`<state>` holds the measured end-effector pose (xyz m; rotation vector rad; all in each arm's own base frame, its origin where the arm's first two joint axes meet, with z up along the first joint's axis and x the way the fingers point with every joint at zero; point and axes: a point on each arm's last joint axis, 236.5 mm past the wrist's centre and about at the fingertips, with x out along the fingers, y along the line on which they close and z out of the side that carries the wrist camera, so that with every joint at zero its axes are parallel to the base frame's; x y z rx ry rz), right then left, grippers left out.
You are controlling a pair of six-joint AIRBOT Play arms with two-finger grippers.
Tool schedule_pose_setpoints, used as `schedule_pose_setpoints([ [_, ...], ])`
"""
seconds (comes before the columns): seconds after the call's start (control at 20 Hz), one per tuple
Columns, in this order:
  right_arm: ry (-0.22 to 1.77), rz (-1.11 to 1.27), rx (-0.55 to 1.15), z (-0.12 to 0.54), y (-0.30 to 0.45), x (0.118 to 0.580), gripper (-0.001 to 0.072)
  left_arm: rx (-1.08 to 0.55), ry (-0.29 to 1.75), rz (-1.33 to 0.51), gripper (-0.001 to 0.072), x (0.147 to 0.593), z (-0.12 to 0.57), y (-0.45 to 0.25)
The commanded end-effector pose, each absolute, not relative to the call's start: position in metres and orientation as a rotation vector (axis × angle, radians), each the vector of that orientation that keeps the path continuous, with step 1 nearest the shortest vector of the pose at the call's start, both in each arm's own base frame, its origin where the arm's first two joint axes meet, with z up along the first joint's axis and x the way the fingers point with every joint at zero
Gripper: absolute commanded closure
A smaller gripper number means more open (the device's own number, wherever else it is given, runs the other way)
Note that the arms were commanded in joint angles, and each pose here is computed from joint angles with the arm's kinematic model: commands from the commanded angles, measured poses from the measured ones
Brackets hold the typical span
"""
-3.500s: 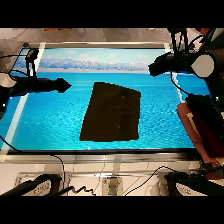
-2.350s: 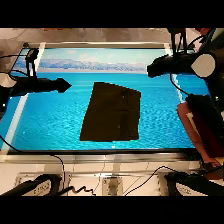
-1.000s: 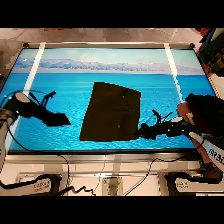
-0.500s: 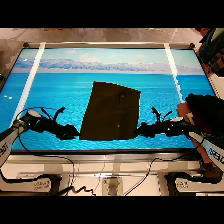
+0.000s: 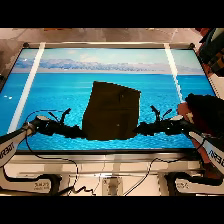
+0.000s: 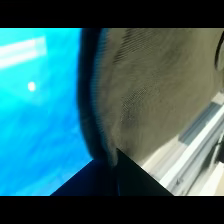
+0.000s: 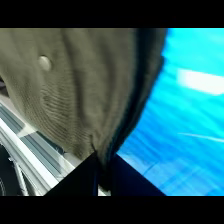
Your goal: Fold the clothes and pants, and hang the long-sleeved shirts on hangers.
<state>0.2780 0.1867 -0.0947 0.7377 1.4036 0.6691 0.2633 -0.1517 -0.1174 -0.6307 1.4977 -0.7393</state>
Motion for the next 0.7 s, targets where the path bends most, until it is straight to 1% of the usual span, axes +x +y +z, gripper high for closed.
schedule_pose_setpoints([
  [0.0,1.333,0.755,0.560,-0.069,0.197,0.290,0.0670,-0.604,1.390,-0.815,0.0687,0.291,-0.091,-0.164],
  [0.1,1.213,0.814,0.454,-0.028,0.207,0.314,0.0671,-0.539,1.257,-0.853,0.0688,0.326,-0.047,-0.158],
  [0.2,1.062,0.852,0.399,0.027,0.213,0.339,0.0671,-0.442,1.075,-0.849,0.0688,0.361,0.015,-0.147],
  [0.25,0.975,0.869,0.365,0.061,0.215,0.350,0.0671,-0.375,0.962,-0.847,0.0688,0.374,0.056,-0.141],
  [0.35,0.826,0.903,0.320,0.129,0.218,0.357,0.0670,-0.232,0.730,-0.831,0.0688,0.381,0.146,-0.133],
  [0.45,0.705,0.966,0.249,0.189,0.221,0.341,0.0671,-0.066,0.504,-0.787,0.0688,0.365,0.229,-0.126],
  [0.5,0.663,0.994,0.229,0.217,0.223,0.325,0.0671,0.015,0.419,-0.742,0.0687,0.352,0.259,-0.122],
  [0.55,0.642,1.006,0.239,0.239,0.223,0.309,0.0671,0.088,0.336,-0.696,0.0687,0.333,0.287,-0.118],
  [0.65,0.609,1.019,0.310,0.279,0.226,0.276,0.0671,0.207,0.213,-0.624,0.0687,0.293,0.325,-0.114],
])
